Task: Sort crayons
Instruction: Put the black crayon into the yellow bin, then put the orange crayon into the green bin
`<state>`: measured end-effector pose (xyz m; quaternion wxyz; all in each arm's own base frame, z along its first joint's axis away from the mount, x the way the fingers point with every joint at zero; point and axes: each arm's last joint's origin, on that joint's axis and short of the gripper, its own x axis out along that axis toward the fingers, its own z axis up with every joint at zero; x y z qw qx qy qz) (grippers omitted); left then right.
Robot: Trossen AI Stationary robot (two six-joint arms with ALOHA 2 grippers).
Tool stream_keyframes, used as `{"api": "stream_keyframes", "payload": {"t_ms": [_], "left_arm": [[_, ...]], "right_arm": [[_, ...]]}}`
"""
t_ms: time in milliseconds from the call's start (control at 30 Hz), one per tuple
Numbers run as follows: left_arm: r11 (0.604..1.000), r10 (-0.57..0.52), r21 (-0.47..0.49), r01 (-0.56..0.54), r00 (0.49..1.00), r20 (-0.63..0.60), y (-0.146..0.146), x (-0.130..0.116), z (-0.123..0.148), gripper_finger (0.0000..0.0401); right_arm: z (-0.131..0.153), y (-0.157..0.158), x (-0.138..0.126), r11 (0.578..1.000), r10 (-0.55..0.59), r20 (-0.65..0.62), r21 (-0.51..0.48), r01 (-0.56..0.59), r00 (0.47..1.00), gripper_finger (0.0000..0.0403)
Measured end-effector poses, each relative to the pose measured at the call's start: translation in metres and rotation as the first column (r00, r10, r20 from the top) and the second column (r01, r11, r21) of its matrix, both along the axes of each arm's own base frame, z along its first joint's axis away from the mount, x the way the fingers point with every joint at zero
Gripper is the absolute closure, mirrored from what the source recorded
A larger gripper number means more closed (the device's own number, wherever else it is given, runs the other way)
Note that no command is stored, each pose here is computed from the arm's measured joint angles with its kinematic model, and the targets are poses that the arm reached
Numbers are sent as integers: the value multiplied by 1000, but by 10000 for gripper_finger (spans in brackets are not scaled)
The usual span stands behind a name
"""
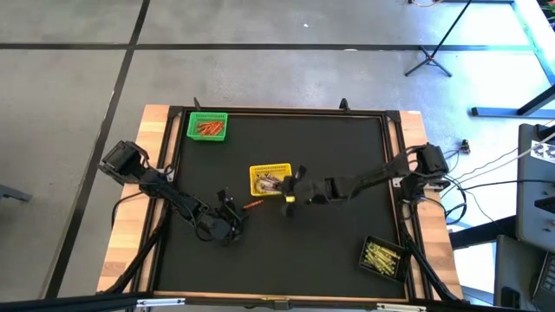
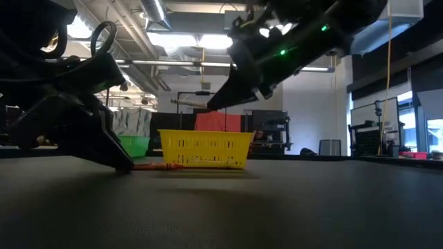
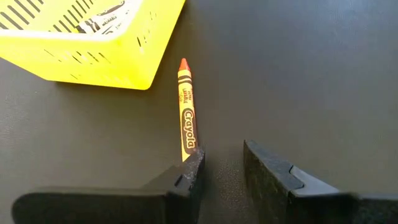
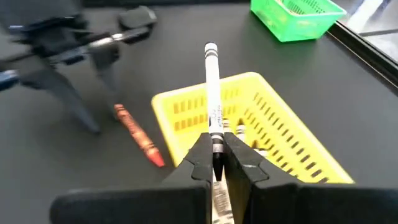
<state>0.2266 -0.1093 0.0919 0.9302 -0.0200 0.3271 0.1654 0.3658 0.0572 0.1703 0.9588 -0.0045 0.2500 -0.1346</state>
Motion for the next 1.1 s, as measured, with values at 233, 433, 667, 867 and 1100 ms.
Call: {"api": "stream_keyframes", "payload": {"t_ms": [233,433,667,867,1100], "left_arm": [[1000,-3,-3,3,1000,-2,0,0,0,307],[1000,-7,1,7,1000,-3,0,0,0,307],[1000,-8,-1,8,1000,-5,0,0,0,307],[1000,-7,-24,6,1000,-17,4,3,0,325],[999,-18,-45,17,1000,-25,5,3,-1,386]], "right_arm": [[-5,-31,1,999,21,-72,31,-19,997,386],[-12,-48,-3,999,-3,-166,40,10,986,386],[-13,-52,-4,997,-35,-165,68,47,986,372],[-13,-50,-4,995,-24,-169,89,40,985,292],[-13,-30,-5,994,59,-163,105,-42,985,246]]}}
